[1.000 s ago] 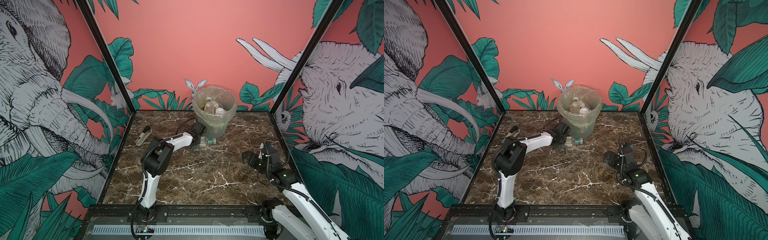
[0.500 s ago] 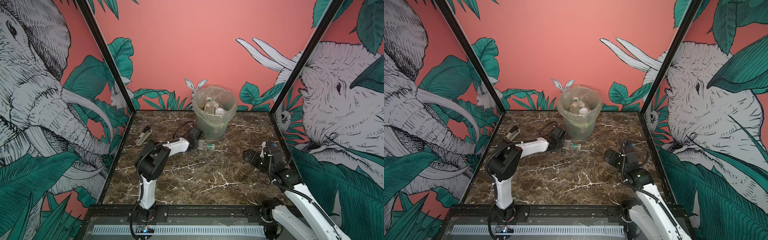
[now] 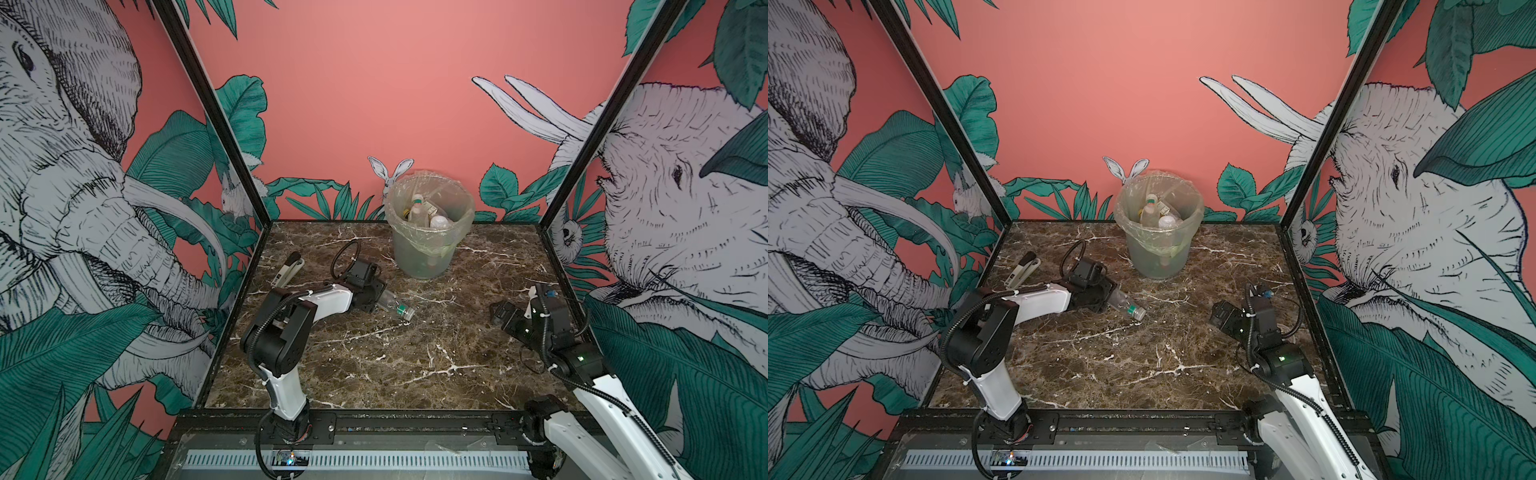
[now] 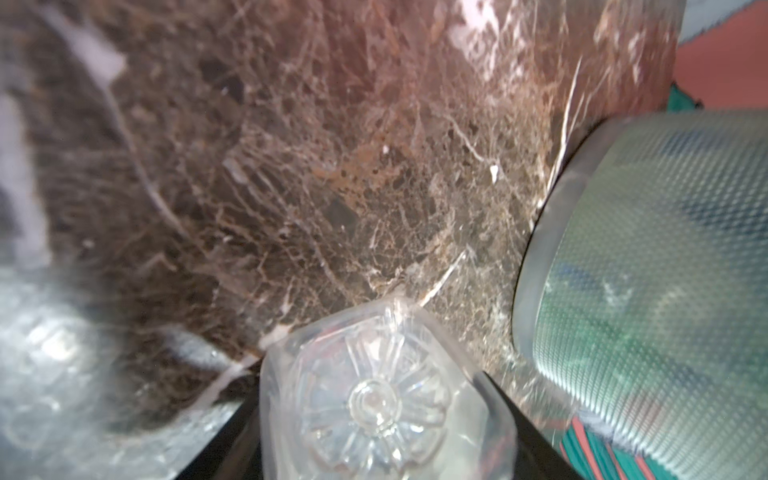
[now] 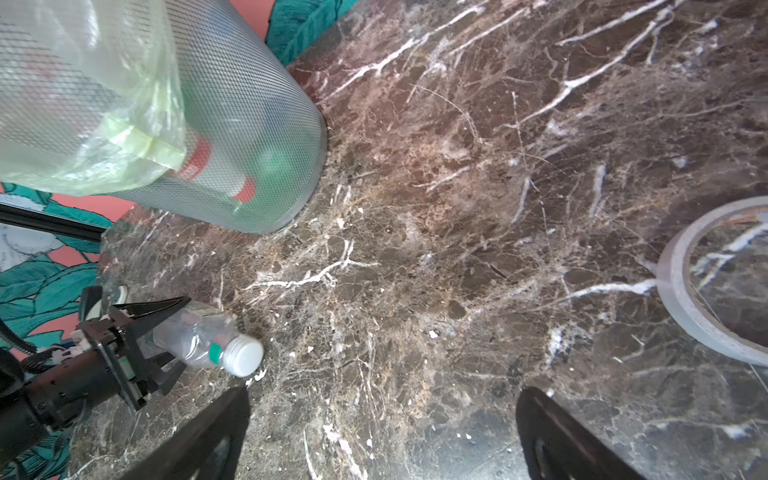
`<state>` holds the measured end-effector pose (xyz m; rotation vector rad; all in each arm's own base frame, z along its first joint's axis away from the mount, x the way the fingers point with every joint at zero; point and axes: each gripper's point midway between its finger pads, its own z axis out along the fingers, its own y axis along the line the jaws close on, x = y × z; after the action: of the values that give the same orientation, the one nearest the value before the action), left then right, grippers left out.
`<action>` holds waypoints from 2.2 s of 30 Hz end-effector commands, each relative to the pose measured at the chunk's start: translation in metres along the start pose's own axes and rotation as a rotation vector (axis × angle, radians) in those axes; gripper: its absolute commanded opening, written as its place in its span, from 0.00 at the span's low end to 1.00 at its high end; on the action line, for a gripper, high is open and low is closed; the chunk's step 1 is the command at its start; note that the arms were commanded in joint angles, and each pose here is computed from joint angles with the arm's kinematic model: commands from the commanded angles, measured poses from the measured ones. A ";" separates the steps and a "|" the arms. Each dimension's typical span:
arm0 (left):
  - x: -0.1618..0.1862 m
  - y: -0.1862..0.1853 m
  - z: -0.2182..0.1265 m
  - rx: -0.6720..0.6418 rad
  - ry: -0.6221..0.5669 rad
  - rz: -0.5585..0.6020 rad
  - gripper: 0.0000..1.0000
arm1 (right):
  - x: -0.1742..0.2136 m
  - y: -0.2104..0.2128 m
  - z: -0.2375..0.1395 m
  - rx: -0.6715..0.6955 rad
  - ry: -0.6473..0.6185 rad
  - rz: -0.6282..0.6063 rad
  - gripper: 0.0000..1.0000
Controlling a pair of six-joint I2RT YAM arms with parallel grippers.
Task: Throw the plastic bottles in the bin
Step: 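Lift the small clear bottle with the left gripper and carry it over the bin, then open the left gripper above the bin to drop the small bottle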
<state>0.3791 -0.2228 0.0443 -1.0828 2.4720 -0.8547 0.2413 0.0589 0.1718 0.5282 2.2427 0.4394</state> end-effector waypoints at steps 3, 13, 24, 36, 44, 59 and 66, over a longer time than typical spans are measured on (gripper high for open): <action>0.027 -0.024 -0.010 0.188 0.213 0.205 0.37 | 0.010 -0.019 0.010 0.064 0.004 0.013 0.99; 0.029 -0.030 -0.065 0.293 0.121 0.432 0.38 | 0.010 -0.021 0.012 0.074 -0.003 0.024 0.99; 0.015 -0.033 -0.136 0.299 -0.053 0.563 0.34 | 0.010 -0.014 0.024 0.049 0.008 0.029 1.00; 0.028 -0.113 -0.184 0.538 0.017 0.510 0.32 | 0.004 -0.011 0.021 0.048 -0.008 0.008 0.99; 0.000 -0.243 -0.243 0.717 -0.094 0.528 0.41 | 0.002 -0.010 0.017 0.038 -0.015 0.014 0.99; -0.029 -0.406 -0.230 0.883 -0.163 0.519 0.99 | -0.012 -0.010 -0.009 0.046 -0.067 0.007 0.99; -0.038 -0.385 -0.344 0.875 -0.357 0.639 1.00 | -0.014 -0.009 -0.010 0.049 -0.078 -0.003 0.99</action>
<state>0.5165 -0.3153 0.4458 -0.1989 1.8719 -1.2564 0.2383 0.0479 0.1731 0.5589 2.2052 0.3906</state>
